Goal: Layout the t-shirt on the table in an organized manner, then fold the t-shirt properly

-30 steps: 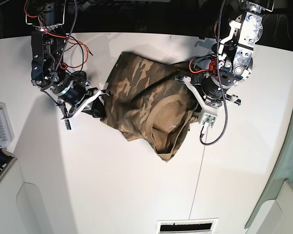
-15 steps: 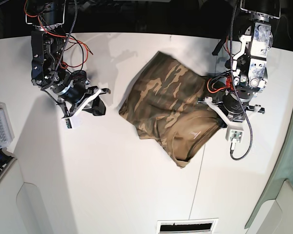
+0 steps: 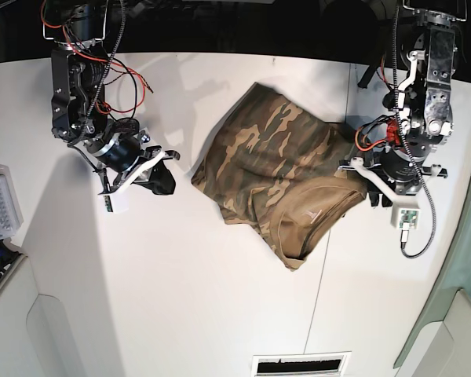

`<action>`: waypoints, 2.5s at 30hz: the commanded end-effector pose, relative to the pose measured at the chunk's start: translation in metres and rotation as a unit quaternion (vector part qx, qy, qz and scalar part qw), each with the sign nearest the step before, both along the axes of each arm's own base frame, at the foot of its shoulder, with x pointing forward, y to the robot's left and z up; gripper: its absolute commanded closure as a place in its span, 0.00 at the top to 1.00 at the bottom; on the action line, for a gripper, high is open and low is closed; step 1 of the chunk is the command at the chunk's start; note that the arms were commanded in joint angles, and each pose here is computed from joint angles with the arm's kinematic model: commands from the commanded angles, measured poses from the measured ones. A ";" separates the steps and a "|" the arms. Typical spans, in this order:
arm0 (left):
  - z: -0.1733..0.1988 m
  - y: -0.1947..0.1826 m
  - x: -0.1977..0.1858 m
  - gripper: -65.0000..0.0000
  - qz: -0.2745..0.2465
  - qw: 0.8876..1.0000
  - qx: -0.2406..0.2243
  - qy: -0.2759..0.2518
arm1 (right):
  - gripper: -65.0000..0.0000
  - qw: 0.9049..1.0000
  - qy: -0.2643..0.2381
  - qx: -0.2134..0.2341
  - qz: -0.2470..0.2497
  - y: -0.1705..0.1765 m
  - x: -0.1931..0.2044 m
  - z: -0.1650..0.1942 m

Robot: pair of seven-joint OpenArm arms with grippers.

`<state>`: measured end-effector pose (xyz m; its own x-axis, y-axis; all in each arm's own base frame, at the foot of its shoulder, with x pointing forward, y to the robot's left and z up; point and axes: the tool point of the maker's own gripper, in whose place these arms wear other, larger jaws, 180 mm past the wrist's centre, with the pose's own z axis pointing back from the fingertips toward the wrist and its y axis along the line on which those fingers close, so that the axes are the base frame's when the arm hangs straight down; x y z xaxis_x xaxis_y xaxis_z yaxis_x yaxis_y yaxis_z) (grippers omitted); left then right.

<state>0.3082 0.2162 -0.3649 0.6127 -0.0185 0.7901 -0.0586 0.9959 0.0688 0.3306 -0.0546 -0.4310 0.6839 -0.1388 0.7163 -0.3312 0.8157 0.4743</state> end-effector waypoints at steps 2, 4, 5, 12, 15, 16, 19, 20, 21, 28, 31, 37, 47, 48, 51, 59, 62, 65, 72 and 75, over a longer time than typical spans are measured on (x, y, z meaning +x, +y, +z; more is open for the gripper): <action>0.007 0.006 -0.001 0.25 -0.002 1.000 -0.007 -0.012 | 0.00 0.999 -0.036 0.018 -0.002 0.010 0.017 0.022; 0.003 0.008 -0.008 0.25 -0.003 1.000 -0.018 -0.005 | 0.00 0.999 -0.036 0.023 -0.002 0.015 0.016 0.022; 0.001 0.006 -0.010 0.26 -0.010 1.000 -0.023 -0.002 | 0.00 0.999 -0.035 0.023 -0.001 0.015 0.016 0.022; -0.043 0.017 -0.028 0.27 0.012 0.998 -0.041 0.051 | 0.38 0.999 -0.008 0.036 0.008 0.020 0.008 0.017; -0.060 0.019 -0.031 0.30 0.026 0.995 -0.063 0.076 | 0.38 0.998 0.009 0.058 0.013 0.024 0.004 0.018; -0.062 0.018 -0.030 0.30 0.029 0.994 -0.072 0.078 | 0.38 0.998 0.009 0.064 0.011 0.025 0.004 0.020; -0.061 0.013 -0.028 0.30 0.020 0.994 -0.084 0.073 | 0.36 0.997 0.008 0.070 0.010 0.028 0.005 0.021; -0.061 0.007 -0.028 0.30 0.006 0.993 -0.088 0.073 | 0.32 0.997 0.005 0.071 0.009 0.029 0.006 0.022; -0.061 0.002 -0.028 0.30 -0.005 0.993 -0.093 0.072 | 0.25 0.998 -0.001 0.065 0.008 0.030 0.007 0.022; -0.065 -0.014 -0.007 0.30 -0.006 0.991 -0.118 0.062 | 0.00 0.999 -0.028 0.004 0.021 0.044 0.011 0.016; -0.069 -0.012 0.012 0.30 0.004 0.990 -0.126 0.064 | 0.00 0.999 -0.016 -0.010 0.051 0.055 0.000 0.008; -0.079 -0.014 0.045 0.30 -0.002 0.990 -0.119 0.075 | 0.00 0.995 0.034 0.010 0.089 0.076 -0.045 -0.012; -0.088 -0.065 0.063 0.30 -0.095 0.987 -0.096 0.091 | 0.00 0.993 0.038 0.051 0.097 0.093 -0.112 0.002; -0.088 -0.071 0.062 0.30 -0.109 0.985 -0.096 0.093 | 0.00 0.993 0.035 0.051 0.096 0.093 -0.113 0.005; -0.088 -0.075 0.062 0.30 -0.118 0.984 -0.093 0.094 | 0.00 0.994 0.023 0.044 0.097 0.091 -0.111 0.011; -0.047 -0.020 0.057 0.30 -0.095 0.990 -0.050 0.087 | 0.00 0.994 0.014 -0.017 0.107 0.054 -0.108 0.021; -0.032 -0.002 0.034 0.30 -0.099 0.992 -0.027 0.080 | 0.00 0.994 0.010 -0.031 0.109 0.035 -0.121 0.027; -0.028 0.007 -0.001 0.29 -0.114 0.989 -0.007 0.093 | 0.00 0.991 0.030 -0.048 0.122 0.020 -0.147 0.024; -0.037 0.015 -0.109 0.16 -0.149 0.973 0.024 0.173 | 0.00 0.975 0.122 -0.091 0.161 -0.017 -0.235 -0.003; -0.043 0.020 -0.157 0.09 -0.141 0.966 0.021 0.214 | 0.00 0.966 0.160 -0.102 0.175 -0.029 -0.269 -0.011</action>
<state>0.1452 0.2335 -0.4148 0.8654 -0.2404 0.4397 0.2446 0.9684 0.0481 0.0570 -0.0861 -0.4485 0.8649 0.2757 0.4195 -0.4575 0.7769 0.4326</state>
